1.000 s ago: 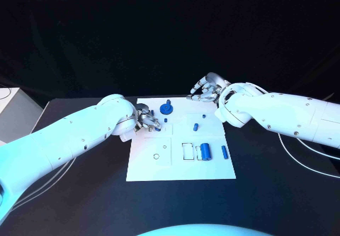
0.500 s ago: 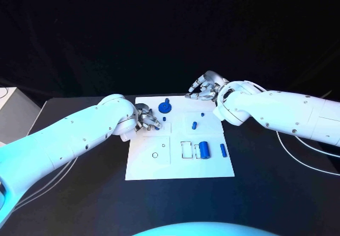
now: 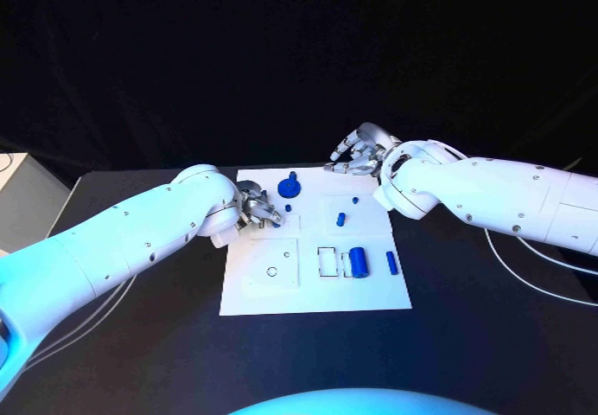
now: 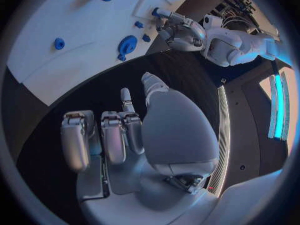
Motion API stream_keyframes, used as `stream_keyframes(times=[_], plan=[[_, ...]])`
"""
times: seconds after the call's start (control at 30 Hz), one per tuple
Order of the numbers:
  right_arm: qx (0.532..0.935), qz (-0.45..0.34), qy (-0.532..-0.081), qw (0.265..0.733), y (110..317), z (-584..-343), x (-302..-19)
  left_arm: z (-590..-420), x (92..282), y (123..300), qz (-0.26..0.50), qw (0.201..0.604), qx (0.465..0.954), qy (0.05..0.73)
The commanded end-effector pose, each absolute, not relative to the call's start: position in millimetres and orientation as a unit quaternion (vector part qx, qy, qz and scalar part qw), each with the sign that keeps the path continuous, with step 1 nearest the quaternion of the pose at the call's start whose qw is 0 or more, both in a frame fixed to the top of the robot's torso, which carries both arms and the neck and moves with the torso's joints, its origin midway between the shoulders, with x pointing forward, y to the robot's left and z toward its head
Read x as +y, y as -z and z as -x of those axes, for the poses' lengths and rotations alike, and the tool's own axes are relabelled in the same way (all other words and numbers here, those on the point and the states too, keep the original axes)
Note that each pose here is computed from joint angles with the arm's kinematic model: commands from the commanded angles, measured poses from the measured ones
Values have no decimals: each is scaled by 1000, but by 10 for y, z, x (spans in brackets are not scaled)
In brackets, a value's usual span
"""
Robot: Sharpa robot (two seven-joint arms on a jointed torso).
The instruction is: Assemble the parts on the task board
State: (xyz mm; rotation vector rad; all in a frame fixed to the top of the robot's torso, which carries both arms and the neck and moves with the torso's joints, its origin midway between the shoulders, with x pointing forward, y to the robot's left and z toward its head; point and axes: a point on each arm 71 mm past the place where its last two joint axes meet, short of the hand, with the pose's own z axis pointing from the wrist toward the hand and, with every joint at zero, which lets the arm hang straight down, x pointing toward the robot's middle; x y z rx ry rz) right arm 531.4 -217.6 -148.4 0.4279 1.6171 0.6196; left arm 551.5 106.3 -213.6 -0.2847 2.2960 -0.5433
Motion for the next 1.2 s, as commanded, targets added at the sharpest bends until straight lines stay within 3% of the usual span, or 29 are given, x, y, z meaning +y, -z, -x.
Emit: stream_keyframes(times=[0.03,0.8,1.2], plan=[[708,-179,-271,627,1486,-5309,-2164,-5501,1059,2167,103,366,901,209],[707,-180,-270,629,1486,-5313,-2191,-5490,1252,2099,115,391,890,206],[707,-181,-269,629,1495,-5311,-2199,-5483,1264,1989,144,387,879,238]])
